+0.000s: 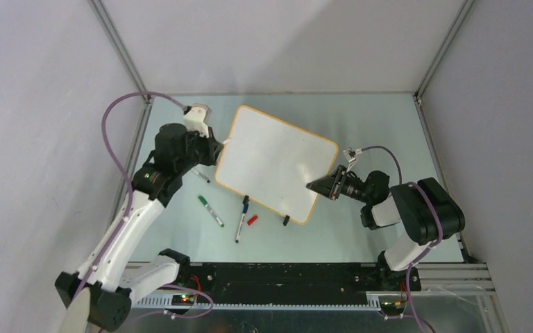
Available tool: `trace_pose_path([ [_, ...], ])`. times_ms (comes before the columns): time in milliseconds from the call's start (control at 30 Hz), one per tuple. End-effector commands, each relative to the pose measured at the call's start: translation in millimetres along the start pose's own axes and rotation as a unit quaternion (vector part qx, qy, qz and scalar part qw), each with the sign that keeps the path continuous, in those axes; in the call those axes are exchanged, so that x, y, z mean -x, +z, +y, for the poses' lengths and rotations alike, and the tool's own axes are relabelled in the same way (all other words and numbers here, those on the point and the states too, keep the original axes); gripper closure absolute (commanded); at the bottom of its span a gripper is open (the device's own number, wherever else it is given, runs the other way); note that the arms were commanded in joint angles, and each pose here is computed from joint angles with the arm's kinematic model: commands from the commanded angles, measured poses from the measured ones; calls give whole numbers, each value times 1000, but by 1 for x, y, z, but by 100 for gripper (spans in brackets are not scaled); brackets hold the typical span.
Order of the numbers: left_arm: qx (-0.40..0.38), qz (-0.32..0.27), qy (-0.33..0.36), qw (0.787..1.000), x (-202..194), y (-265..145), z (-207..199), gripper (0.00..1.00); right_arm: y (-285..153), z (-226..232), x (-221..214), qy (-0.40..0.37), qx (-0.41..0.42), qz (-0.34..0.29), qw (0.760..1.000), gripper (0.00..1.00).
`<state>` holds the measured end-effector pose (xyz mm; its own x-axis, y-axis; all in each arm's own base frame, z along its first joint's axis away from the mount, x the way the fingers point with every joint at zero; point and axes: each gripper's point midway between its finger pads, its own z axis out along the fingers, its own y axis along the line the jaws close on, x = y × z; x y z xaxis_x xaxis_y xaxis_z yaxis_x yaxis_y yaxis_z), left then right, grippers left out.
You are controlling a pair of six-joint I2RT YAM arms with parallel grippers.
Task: Write a sentence on the whiteboard
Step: Hold the whiteboard at the whiteboard stand, then write a sentence on the whiteboard.
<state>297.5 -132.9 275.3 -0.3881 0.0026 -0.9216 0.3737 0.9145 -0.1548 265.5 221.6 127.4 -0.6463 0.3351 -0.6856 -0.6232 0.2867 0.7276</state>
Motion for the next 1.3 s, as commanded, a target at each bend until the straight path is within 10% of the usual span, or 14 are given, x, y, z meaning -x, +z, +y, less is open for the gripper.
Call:
trace_pose_path([
  [0,-15,-4,22,1000,18,17,-5,100,2,32,-6,-14,64,30,997,100],
  [867,34,-77,40,996,-7,-17,3,100,0,26,-2,-69,8,26,997,100],
  [1267,11,-56,-62,996,62,9,-25,100,0,28,-2,-71,10,27,997,100],
])
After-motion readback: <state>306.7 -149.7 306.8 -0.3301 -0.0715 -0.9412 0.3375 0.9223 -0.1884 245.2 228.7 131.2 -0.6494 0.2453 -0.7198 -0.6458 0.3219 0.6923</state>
